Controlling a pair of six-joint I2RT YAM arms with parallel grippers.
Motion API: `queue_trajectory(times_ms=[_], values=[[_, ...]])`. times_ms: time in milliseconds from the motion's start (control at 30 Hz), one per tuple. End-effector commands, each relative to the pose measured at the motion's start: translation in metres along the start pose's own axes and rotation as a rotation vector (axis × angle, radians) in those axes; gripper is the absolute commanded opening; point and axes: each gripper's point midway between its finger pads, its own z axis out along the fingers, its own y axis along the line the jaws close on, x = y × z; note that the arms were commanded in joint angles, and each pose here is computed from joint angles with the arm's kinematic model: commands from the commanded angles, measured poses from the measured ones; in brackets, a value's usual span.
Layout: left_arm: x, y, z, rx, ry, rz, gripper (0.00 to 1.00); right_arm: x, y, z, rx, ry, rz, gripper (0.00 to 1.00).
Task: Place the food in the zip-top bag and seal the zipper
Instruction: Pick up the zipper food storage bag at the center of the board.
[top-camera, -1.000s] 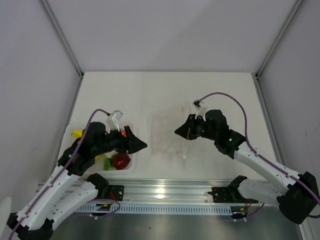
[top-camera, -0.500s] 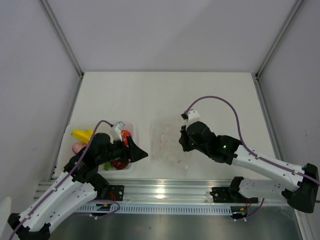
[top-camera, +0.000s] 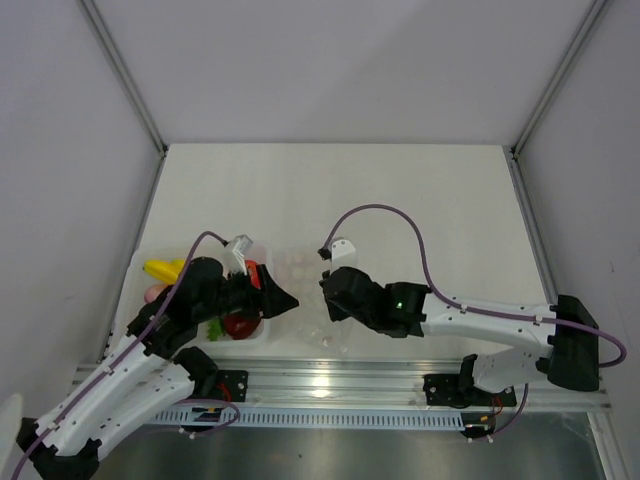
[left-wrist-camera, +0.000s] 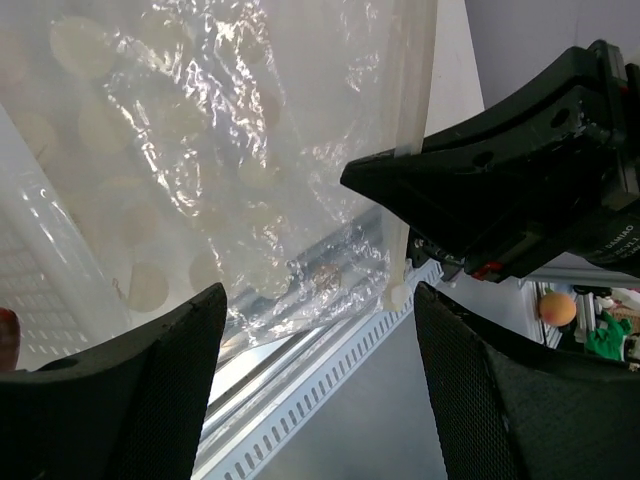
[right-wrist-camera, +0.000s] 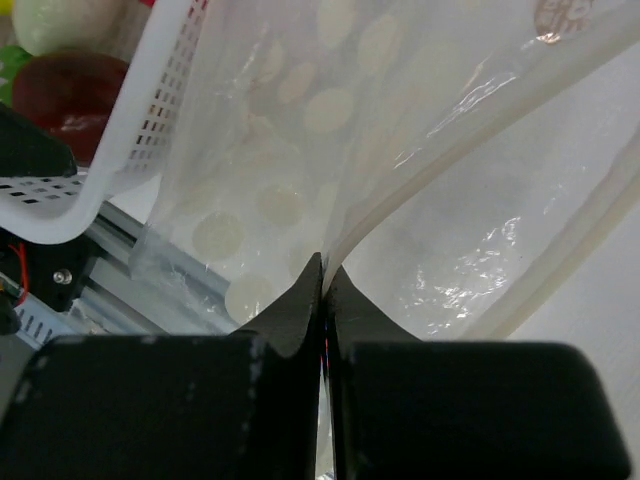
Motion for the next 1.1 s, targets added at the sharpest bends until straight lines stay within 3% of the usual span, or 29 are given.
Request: queue_trajectory(times_ms=[0,367,667,833,1067], values=[[-0.029,-0.023,-0.013,0.012,-0.071,0.076,0.78,-0.044,0.012,-0.019,-0.047,-0.161,0.057,0.0],[-0.049,-0.041,-0.012,0.008,-0.068,0.098,0.81,-0.06,0.042,-0.047,-0.317,-0.297,0.085,0.0],[-0.061,-0.052,-0.01,0.012,-0.082,0.1,0.83,-0.061,0.074,-0.044,-0.466,-0.31,0.038,0.0],[-0.06,-0.049,-0.006,-0.005,-0.061,0.106,0.83,-0.059,0.078,-0.039,-0.474,-0.305,0.055,0.0],[-0.056,-0.038,-0.007,-0.032,-0.076,0.101,0.82,-0.054,0.039,-0.03,-0.256,-0.274,0.216,0.0]])
